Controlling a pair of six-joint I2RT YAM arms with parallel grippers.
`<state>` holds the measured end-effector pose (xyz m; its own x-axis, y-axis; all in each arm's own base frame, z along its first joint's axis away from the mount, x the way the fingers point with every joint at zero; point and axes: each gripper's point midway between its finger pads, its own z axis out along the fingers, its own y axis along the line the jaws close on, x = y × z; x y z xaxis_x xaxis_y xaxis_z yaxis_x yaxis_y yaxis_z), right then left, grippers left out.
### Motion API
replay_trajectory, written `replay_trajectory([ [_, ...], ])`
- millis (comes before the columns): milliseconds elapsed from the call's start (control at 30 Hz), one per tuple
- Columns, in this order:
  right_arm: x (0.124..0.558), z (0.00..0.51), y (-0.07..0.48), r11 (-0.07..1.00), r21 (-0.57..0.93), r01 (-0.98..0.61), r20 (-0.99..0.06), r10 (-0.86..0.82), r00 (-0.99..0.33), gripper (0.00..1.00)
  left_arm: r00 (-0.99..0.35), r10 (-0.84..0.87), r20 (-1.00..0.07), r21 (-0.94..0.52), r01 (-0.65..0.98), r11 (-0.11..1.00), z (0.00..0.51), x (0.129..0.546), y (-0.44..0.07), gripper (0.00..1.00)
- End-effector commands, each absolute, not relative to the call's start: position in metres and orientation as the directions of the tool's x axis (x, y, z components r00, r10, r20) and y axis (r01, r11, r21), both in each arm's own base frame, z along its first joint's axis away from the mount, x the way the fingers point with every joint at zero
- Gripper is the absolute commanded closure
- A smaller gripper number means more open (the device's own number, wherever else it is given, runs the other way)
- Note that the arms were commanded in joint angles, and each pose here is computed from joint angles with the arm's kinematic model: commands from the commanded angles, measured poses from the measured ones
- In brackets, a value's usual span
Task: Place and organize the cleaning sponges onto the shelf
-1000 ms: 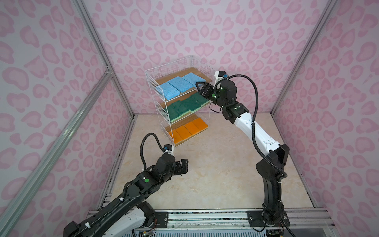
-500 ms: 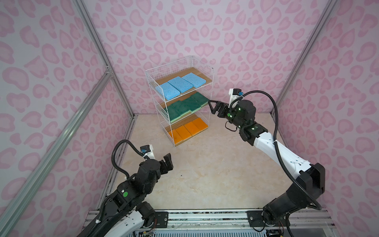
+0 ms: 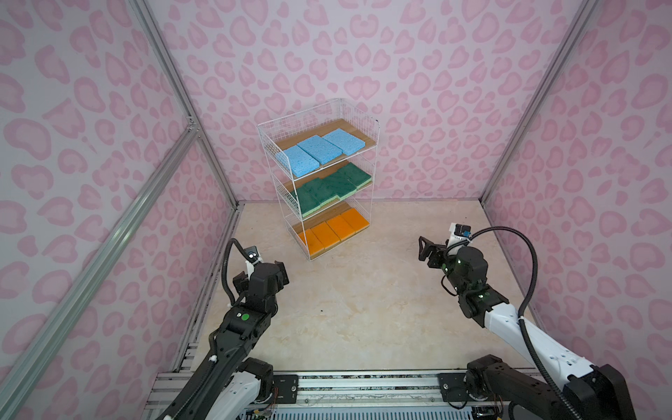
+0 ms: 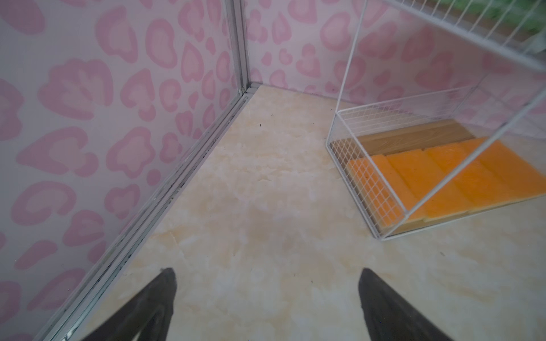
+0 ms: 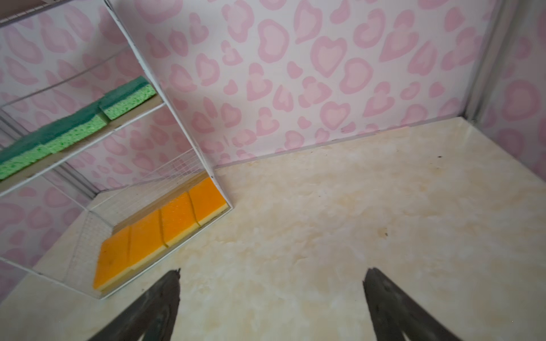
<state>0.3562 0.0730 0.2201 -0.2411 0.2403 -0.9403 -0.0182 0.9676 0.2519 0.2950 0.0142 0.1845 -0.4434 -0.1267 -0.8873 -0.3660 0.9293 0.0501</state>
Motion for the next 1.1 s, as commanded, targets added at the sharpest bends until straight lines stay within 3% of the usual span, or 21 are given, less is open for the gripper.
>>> replay_trajectory([
  [0, 0.354, 0.221, 0.036, 0.991, 0.065, 0.119, -0.982, 0.085, -0.167, 0.03, -0.436, -0.055, -0.898, 0.111, -0.348, 0.931, 0.176, 0.327, 0.019, 0.03],
  [133, 0.353, 0.191, 0.013, 0.978, -0.041, 0.207, -0.966, 0.014, -0.258, 0.02, -0.525, -0.098, -0.845, 0.149, -0.407, 0.901, 0.126, 0.342, 0.051, 0.03],
  [233, 0.35, 0.175, 0.001, 0.97, -0.071, 0.233, -0.966, -0.009, -0.257, 0.02, -0.463, -0.157, -0.873, 0.053, -0.409, 0.911, 0.12, 0.356, 0.054, 0.03],
  [400, 0.354, 0.145, -0.012, 0.964, -0.069, 0.258, -0.955, 0.011, -0.295, 0.02, -0.433, -0.087, -0.897, 0.061, -0.318, 0.946, 0.111, 0.378, 0.042, 0.03],
  [500, 0.353, 0.139, -0.018, 0.961, 0.035, 0.273, -0.973, 0.095, -0.209, 0.02, -0.355, -0.113, -0.928, 0.003, -0.31, 0.951, 0.123, 0.391, 0.039, 0.03],
  [600, 0.351, 0.13, -0.027, 0.947, 0.06, 0.315, -0.971, 0.128, -0.201, 0.02, -0.369, -0.086, -0.925, 0.036, -0.312, 0.95, 0.121, 0.397, 0.042, 0.01],
  [833, 0.333, 0.132, -0.038, 0.931, 0.12, 0.345, -0.979, 0.169, -0.113, 0.01, -0.227, -0.072, -0.971, -0.004, -0.288, 0.958, 0.125, 0.382, 0.04, 0.01],
  [1067, 0.307, 0.143, -0.028, 0.921, 0.053, 0.387, -0.997, 0.072, -0.037, 0.01, -0.216, -0.052, -0.975, -0.008, -0.203, 0.979, 0.12, 0.382, 0.029, 0.03],
])
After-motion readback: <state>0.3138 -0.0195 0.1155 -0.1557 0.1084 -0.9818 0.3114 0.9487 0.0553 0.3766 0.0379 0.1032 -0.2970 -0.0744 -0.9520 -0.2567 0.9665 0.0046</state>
